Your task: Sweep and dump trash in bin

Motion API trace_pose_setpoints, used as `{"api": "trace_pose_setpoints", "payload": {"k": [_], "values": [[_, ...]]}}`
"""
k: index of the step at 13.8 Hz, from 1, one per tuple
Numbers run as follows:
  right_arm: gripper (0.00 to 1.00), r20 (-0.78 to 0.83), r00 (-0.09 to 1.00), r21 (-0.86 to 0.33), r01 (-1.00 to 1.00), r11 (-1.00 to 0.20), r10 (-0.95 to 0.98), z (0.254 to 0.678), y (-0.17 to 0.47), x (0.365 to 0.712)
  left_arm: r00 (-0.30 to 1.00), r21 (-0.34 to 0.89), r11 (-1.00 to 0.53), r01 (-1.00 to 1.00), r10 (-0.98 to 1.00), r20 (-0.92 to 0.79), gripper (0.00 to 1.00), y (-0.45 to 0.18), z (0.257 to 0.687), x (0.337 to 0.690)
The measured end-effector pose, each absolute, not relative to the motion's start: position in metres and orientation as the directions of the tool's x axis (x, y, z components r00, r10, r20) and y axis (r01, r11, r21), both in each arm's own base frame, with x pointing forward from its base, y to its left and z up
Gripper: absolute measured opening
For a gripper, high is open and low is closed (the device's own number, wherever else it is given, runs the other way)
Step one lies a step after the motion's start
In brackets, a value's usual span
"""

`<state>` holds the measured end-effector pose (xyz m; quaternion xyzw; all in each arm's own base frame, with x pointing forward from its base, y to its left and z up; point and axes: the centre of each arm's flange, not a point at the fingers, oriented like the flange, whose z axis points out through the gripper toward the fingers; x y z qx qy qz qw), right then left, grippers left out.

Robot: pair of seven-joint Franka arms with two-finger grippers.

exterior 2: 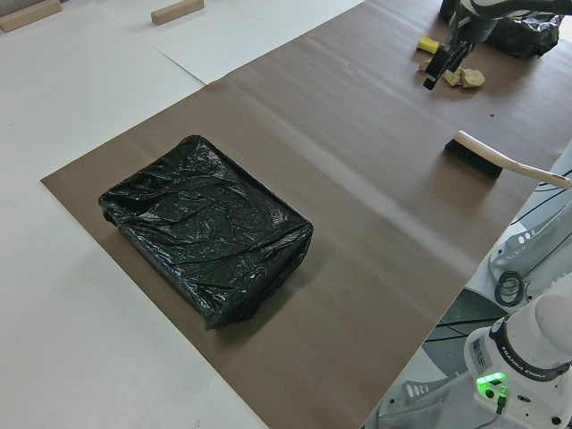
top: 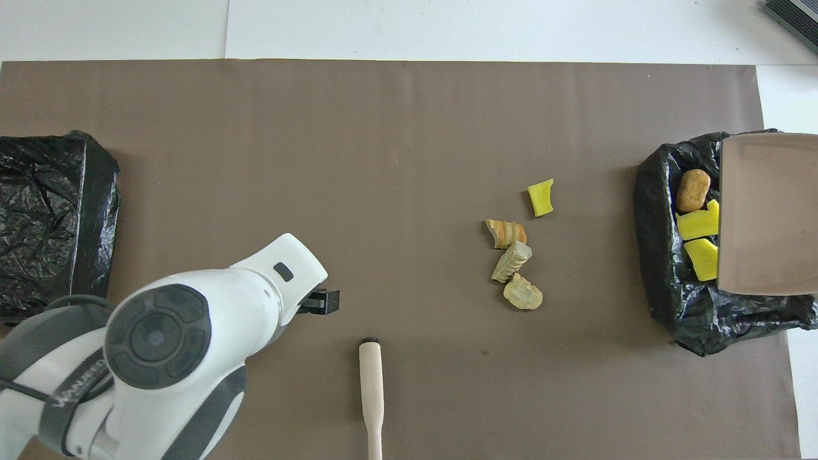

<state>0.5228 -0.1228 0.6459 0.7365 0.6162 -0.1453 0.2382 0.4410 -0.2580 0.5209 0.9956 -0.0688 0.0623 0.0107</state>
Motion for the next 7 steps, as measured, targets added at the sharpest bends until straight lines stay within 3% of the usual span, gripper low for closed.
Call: {"api": "trace_pose_setpoints", "payload": {"k": [3,7], "values": [[0.32,-0.385,0.363,0.222,0.929,-0.296,0.849,0.624,-0.07,0.528,0.972,0.007,-0.984,-0.179,-0.175,0.154,1.0,-0.225,0.577,0.482],[0.32,-0.234,0.627,0.27,0.776,-0.57,0.743,0.584,0.066,0.527,0.953,-0.006,-0.978,-0.207,-0.203,0.226,1.0,-0.169,0.653,0.511]]}}
